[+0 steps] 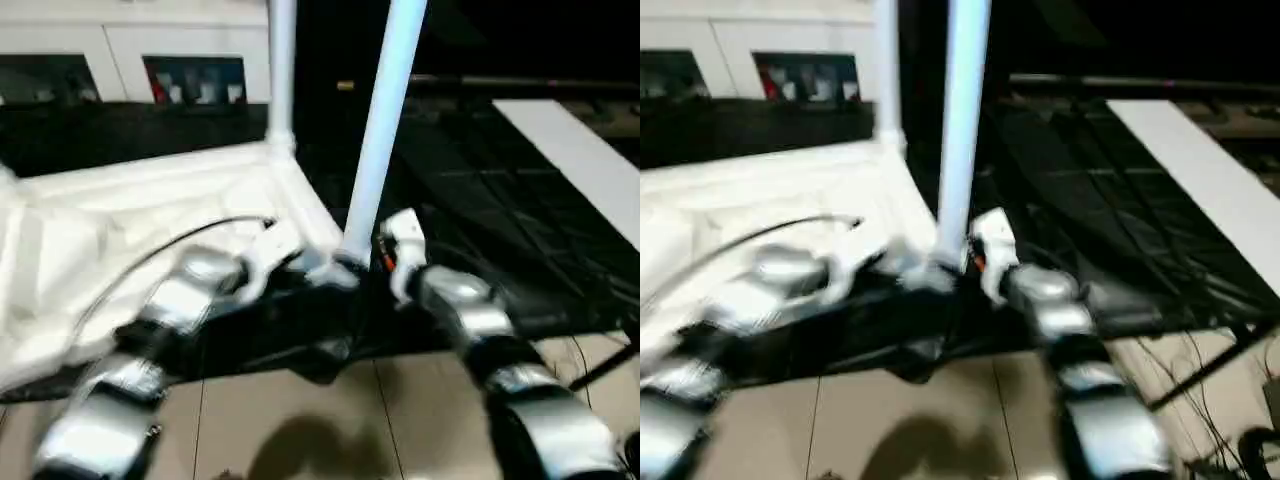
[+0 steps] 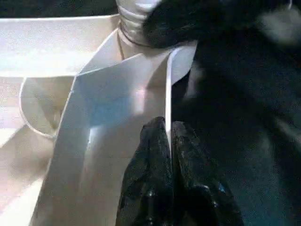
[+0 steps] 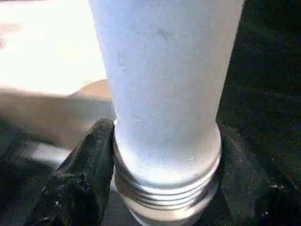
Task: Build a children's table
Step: Rotate leg to tighten
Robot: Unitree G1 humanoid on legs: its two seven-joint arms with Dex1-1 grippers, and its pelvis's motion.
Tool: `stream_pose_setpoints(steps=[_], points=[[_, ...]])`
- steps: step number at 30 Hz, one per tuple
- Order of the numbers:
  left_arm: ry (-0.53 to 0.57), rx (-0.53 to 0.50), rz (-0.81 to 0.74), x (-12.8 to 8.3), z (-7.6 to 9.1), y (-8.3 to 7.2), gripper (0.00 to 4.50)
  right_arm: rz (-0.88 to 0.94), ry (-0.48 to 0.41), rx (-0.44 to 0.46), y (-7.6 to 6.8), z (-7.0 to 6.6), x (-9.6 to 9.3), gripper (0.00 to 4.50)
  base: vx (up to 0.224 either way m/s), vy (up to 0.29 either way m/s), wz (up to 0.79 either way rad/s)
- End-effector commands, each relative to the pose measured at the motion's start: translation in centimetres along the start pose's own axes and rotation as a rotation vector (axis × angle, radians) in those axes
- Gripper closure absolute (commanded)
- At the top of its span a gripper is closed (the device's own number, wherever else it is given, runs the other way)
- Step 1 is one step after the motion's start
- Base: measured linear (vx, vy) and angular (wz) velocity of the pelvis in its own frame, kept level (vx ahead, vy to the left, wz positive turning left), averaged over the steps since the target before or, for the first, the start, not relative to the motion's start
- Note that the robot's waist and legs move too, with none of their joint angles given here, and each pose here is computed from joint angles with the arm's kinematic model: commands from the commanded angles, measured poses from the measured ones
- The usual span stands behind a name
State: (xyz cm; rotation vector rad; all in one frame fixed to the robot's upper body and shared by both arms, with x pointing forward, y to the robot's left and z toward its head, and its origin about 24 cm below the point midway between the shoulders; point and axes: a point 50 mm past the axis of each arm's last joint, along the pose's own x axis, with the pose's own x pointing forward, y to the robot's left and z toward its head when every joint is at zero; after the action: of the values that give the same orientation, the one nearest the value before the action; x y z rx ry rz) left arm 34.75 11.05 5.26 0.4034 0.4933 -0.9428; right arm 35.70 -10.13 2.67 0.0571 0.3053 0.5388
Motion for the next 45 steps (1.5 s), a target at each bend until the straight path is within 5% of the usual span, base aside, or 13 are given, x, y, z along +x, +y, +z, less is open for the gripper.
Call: stream_pose_setpoints(steps=[1,5,12,13,20,30,35,45], points=[[-0.006,-0.049,0.077,0.4,0.2,0.3,4.5,-0.209,0.144,0.112,-1.5,-3.6,-1.1,1.78,0.0,0.0,0.0],[-0.004,-0.056,0.116,1.9,0.9,-0.5,4.5,-0.294,0.087,0.198,0.1,-2.3,0.4,1.78,0.0,0.0,0.0],[0.038,-0.004,0.112,2.0,0.5,-0.4,4.5,-0.153,-0.001,0.135,2.2,-0.1,1.8,1.78,0.0,0.0,0.0],[0.043,-0.005,0.109,1.9,0.4,-0.4,4.5,-0.132,-0.014,0.137,2.3,0.1,1.8,1.22,0.0,0.0,0.0],[0.086,0.041,0.023,0.9,-0.7,-0.1,4.5,0.044,-0.04,-0.018,1.6,0.8,1.0,0.73,0.0,0.0,0.0],[0.112,0.188,-0.328,-2.3,-2.2,-0.9,4.5,0.42,0.029,-0.253,-1.7,0.2,-3.5,0.73,0.0,0.0,0.0],[0.144,0.256,-0.454,-3.7,-2.7,-1.3,4.5,0.525,0.01,-0.252,-1.1,0.6,-3.9,0.73,0.0,0.0,0.0],[0.152,0.261,-0.426,-4.5,-2.8,-0.6,4.5,0.67,0.034,-0.285,0.5,0.5,-3.8,0.87,0.0,0.0,0.0]])
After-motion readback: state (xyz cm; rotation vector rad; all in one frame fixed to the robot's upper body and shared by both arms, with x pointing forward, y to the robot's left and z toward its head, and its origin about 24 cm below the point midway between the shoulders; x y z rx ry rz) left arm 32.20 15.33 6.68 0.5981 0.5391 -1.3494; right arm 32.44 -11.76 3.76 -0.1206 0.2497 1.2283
